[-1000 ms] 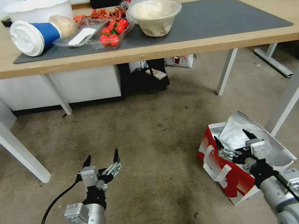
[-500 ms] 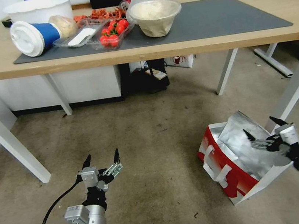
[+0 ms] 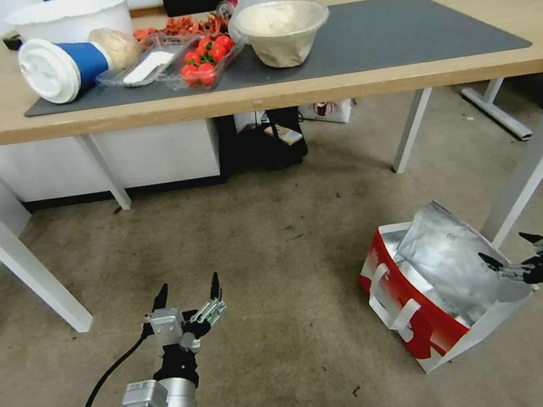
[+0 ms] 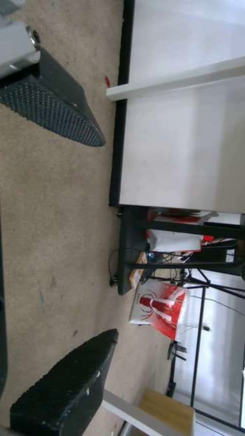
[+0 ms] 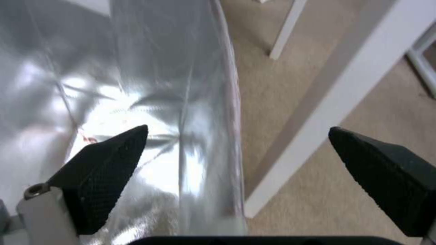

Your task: Pick up the food delivery bag from the floor and place it on the table.

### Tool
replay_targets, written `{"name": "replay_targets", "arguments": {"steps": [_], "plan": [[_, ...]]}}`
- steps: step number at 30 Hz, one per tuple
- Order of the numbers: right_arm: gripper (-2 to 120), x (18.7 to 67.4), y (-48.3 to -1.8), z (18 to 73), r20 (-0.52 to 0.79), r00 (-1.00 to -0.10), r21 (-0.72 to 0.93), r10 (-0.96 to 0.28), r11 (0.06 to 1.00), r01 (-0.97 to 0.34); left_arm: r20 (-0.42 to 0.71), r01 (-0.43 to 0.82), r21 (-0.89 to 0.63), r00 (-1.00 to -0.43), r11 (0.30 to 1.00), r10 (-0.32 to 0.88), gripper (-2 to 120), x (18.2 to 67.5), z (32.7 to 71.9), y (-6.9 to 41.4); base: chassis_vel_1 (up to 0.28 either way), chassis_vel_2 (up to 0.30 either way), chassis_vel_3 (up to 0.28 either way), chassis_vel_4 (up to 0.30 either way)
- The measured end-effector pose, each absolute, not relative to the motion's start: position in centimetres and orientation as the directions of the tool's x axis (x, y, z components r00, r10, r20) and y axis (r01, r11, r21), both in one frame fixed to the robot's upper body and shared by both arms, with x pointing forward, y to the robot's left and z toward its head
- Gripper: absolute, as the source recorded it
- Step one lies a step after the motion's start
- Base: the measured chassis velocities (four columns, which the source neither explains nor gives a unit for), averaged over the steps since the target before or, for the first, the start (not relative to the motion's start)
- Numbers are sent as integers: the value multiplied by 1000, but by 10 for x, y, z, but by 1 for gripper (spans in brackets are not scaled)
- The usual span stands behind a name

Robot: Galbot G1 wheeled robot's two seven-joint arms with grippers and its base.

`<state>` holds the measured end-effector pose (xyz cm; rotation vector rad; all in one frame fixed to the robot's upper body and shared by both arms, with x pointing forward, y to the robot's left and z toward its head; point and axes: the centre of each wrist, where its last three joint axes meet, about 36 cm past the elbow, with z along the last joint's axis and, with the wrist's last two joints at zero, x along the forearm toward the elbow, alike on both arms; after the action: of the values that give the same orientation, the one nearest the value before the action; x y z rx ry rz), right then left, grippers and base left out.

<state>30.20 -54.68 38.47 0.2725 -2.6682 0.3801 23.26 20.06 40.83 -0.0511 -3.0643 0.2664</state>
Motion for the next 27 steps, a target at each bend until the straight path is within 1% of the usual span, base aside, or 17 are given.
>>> {"name": "replay_targets", "arguments": {"steps": [8,27], "plan": [[100,303,-555,364,482,-867,-222,-127,939,-261,62,31,-169,-997,985,42,100,232,407,199,0,0,0,0],[100,319,-545,368,539,-827,-212,-161,924,-318,51,20,-160,-998,987,28,100,232,404,200,0,0,0,0]]}}
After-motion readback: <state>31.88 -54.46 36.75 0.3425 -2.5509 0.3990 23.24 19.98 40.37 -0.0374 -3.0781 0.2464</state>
